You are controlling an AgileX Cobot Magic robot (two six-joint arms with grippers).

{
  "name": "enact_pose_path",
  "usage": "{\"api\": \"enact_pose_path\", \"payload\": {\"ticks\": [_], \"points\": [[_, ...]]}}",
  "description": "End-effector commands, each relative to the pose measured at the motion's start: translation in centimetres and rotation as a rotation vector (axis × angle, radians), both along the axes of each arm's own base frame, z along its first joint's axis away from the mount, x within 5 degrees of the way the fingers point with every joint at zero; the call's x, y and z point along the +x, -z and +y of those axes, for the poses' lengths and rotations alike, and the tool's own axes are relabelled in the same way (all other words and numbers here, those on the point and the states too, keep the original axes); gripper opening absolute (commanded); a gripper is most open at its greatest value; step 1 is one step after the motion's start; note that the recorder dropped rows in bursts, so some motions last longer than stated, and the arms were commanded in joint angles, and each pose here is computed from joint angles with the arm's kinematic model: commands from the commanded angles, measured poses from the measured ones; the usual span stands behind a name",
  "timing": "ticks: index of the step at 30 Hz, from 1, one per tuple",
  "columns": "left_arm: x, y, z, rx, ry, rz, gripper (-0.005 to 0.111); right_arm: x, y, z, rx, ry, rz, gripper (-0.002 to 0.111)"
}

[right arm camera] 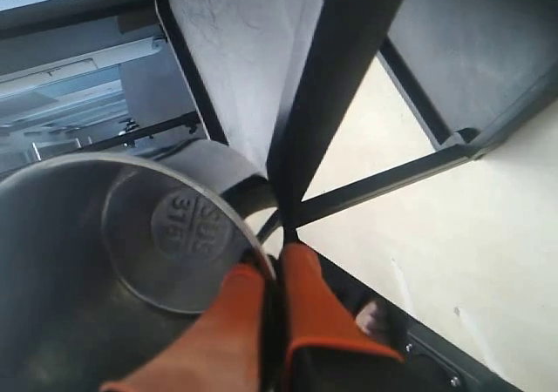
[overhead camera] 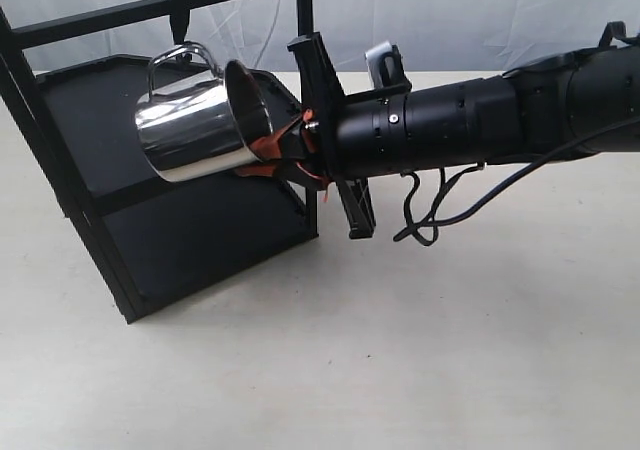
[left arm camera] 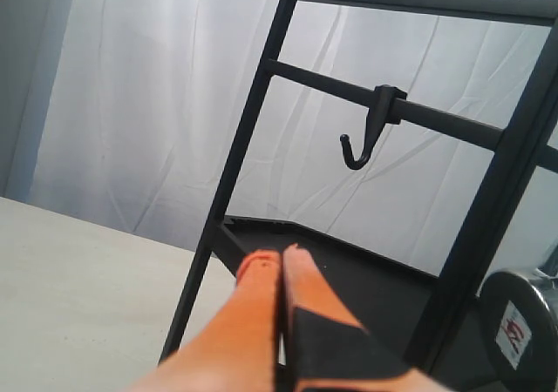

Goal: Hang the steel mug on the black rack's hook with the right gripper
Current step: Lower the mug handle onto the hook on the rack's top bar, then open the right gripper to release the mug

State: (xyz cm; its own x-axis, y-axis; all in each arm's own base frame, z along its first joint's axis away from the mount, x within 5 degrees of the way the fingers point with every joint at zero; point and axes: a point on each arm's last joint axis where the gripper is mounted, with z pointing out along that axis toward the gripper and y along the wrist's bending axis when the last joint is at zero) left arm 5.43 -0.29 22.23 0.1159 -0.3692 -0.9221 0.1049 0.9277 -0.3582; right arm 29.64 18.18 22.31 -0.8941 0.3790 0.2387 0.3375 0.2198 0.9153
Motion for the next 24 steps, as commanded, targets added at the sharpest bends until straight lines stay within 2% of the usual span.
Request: {"api": "enact_pose_path", "payload": {"ticks": [1, 11, 12, 13, 14, 15, 17, 24], "points": [[0.02, -0.13, 0.00, 0.000, 0.000, -0.008, 0.000, 0.49, 0.85, -0.08, -0.012, 0.013, 0.021, -0.001], [0.02, -0.13, 0.00, 0.000, 0.000, -0.008, 0.000, 0.59, 1.23, -0.05, -0.018, 0.013, 0.027, 0.000], [0.02, -0.13, 0.00, 0.000, 0.000, -0.008, 0.000, 0.59, 1.23, -0.05, -0.019, 0.012, 0.023, 0.003], [0.02, -0.13, 0.00, 0.000, 0.000, -0.008, 0.000, 0.59, 1.23, -0.05, -0.023, 0.007, 0.011, 0.015], [0.02, -0.13, 0.00, 0.000, 0.000, -0.008, 0.000, 0.59, 1.23, -0.05, -0.025, 0.005, 0.006, 0.021], [0.02, -0.13, 0.00, 0.000, 0.000, -0.008, 0.000, 0.58, 1.22, -0.04, -0.024, 0.003, 0.004, 0.035], [0.02, -0.13, 0.00, 0.000, 0.000, -0.008, 0.000, 0.52, 1.17, 0.00, -0.025, -0.013, -0.019, 0.048], [0.02, -0.13, 0.00, 0.000, 0.000, -0.008, 0.000, 0.50, 1.16, 0.01, -0.024, -0.016, -0.021, 0.048]]}}
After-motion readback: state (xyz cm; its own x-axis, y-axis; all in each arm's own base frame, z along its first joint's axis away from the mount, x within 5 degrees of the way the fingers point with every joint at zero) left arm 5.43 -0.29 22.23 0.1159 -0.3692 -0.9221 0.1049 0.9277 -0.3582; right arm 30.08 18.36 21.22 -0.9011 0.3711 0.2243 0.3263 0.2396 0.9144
